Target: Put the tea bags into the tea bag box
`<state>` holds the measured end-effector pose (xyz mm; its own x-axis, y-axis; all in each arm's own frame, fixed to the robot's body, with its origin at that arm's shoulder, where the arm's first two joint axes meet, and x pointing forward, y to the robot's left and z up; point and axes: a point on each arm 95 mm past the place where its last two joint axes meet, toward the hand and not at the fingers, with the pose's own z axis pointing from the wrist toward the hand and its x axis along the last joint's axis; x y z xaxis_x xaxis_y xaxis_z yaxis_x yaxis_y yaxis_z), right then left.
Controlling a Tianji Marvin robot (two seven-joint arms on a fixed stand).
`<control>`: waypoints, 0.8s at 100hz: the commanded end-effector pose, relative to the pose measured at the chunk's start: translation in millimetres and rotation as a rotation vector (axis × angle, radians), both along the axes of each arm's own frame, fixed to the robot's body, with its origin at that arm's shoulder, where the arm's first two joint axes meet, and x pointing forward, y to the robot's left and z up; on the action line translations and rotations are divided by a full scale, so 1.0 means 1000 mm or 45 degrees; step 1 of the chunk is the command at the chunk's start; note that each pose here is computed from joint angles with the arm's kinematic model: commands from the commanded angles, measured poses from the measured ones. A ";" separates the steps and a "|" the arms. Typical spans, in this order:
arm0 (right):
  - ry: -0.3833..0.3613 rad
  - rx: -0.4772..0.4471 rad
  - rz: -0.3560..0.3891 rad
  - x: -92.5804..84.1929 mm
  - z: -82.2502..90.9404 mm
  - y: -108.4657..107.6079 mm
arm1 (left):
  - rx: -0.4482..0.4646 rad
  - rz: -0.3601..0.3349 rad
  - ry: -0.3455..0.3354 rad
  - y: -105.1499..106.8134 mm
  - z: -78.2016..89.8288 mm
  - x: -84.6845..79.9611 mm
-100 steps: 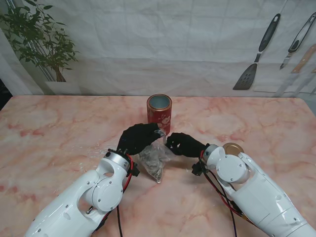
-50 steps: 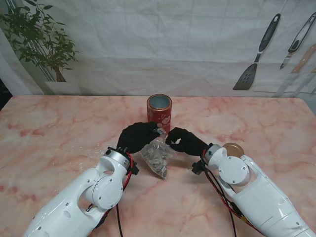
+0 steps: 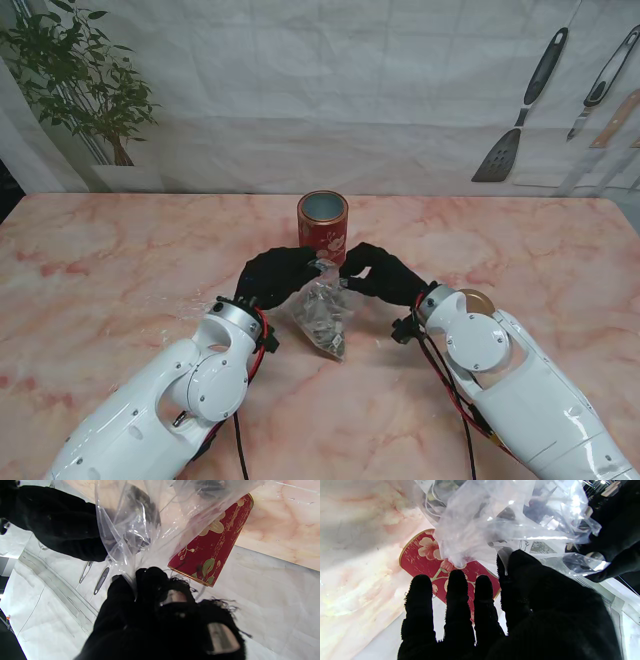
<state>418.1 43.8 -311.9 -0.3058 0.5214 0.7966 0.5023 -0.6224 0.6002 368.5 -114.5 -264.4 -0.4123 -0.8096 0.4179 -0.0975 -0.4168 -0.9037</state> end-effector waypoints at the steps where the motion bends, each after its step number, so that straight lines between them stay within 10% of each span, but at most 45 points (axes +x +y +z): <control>1: -0.019 0.012 0.005 0.000 0.007 0.000 | 0.007 0.006 0.002 0.002 0.004 0.003; 80: -0.129 0.048 -0.020 0.000 0.052 -0.015 | 0.023 0.081 -0.011 0.018 0.010 0.008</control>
<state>419.9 27.3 -264.7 -0.3633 0.5017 0.7851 0.4282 -0.6585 0.6189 377.4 -97.7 -256.2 -0.3677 -0.8404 0.3982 -0.0572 -0.4069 -0.9117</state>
